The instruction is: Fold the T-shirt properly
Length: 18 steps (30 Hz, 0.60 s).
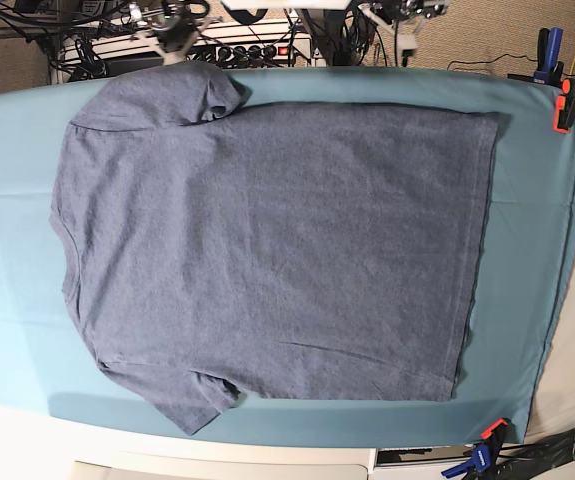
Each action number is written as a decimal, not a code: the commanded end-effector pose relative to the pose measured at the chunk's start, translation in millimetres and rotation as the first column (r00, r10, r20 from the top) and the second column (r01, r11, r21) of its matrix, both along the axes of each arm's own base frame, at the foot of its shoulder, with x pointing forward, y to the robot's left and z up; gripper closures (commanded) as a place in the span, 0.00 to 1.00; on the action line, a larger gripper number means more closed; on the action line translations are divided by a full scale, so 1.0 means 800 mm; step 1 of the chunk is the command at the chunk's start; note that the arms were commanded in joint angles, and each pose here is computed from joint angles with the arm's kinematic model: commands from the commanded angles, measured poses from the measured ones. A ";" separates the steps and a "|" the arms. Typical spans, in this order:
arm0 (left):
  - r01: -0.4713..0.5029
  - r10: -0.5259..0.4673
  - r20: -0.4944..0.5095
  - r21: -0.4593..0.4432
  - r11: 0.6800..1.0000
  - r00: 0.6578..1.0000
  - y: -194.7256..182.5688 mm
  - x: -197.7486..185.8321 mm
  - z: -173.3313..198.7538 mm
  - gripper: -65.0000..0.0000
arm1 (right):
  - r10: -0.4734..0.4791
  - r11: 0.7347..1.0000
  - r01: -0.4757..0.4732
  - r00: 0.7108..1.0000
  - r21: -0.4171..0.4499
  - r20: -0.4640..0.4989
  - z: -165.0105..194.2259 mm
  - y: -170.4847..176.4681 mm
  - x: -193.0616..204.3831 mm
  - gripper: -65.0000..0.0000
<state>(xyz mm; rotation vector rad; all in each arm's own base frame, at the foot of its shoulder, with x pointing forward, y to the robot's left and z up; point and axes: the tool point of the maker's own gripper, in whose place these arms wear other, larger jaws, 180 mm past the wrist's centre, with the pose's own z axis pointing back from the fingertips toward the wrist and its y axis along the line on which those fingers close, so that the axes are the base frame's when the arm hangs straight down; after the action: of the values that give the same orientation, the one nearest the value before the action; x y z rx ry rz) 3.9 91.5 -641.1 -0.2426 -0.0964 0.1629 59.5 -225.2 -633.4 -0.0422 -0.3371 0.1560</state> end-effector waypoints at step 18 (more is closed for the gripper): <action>0.135 -0.154 0.133 0.141 0.981 0.979 0.128 -0.042 0.079 0.94 | 0.167 0.983 -0.150 0.971 -0.108 0.171 0.081 -0.054 -0.005 0.96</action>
<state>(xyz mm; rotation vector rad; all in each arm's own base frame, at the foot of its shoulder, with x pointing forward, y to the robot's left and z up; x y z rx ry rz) -26.4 191.3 -580.3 -0.1272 -0.2310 -0.0032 54.9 -261.7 -572.4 -0.1144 -0.5019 0.3255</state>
